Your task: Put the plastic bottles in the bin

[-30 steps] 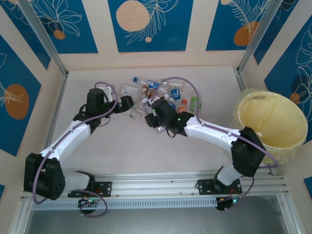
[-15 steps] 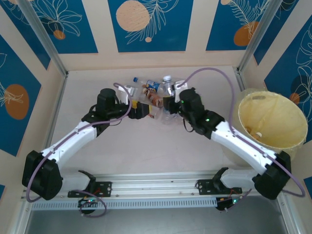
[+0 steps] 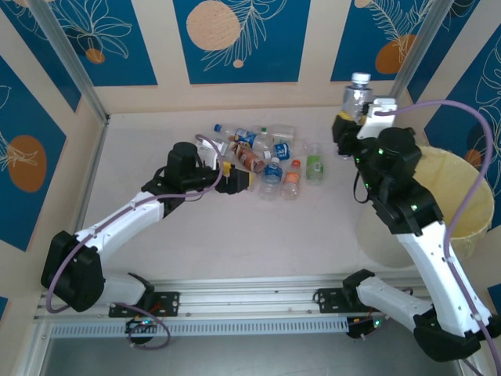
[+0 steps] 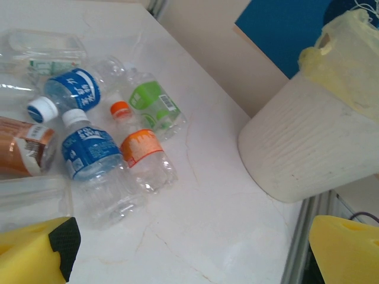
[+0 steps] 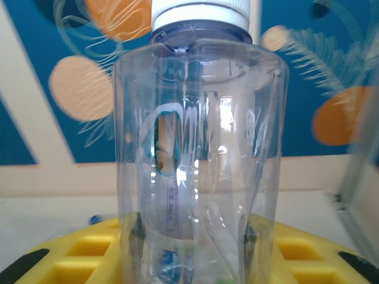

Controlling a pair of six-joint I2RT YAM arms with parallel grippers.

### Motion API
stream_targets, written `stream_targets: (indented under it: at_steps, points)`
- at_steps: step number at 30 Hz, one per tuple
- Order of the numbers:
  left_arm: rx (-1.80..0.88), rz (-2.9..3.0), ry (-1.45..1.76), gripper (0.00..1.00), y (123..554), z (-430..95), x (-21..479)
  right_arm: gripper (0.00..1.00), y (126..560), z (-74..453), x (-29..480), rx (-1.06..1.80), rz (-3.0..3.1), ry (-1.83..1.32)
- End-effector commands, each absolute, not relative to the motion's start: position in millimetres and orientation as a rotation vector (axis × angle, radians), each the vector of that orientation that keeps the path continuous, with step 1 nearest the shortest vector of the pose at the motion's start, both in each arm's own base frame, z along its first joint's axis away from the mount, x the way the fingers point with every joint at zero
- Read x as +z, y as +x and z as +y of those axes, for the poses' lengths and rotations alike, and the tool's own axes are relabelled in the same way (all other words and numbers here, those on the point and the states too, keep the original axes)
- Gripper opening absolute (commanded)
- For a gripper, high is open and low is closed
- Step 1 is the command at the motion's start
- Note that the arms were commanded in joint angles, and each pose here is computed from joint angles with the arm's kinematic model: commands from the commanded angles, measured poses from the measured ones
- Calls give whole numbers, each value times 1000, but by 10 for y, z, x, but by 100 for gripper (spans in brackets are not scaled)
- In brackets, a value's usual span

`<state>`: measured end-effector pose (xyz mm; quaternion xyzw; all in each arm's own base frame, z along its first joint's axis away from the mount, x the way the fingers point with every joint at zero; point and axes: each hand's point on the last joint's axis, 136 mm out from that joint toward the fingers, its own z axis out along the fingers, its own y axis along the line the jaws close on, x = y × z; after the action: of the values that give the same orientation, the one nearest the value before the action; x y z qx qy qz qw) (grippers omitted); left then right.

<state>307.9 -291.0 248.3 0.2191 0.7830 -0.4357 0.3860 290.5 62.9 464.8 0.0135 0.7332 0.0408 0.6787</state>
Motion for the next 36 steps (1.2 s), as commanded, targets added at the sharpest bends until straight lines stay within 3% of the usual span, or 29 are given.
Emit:
stream_targets:
  at_steps: [1, 8, 14, 18, 33, 34, 36]
  points:
    - [-1028, 1942, 534, 100, 3150, -2853, 2563, 42, 2732, 37, 4680, -232, 1661, 126]
    - [-932, 1921, 459, 100, 3235, -2712, 2536, 41, 2263, -1010, 4676, -573, 1587, 472]
    - [-867, 1897, 390, 100, 3301, -2589, 2509, 43, 2220, -1471, 3891, -489, 1791, 780]
    - [-840, 1901, 378, 100, 3314, -2553, 2515, 43, 2259, -1519, 3573, -359, 1805, 896]
    - [-823, 1896, 332, 100, 3431, -2545, 2598, 50, 1993, -1574, 2571, -403, 1925, 1163]
    - [-823, 1899, 331, 100, 3434, -2548, 2592, 53, 1992, -1559, 2527, -394, 1936, 1168]
    - [-822, 1901, 325, 100, 3443, -2545, 2588, 67, 1979, -1530, 2466, -379, 1955, 1180]
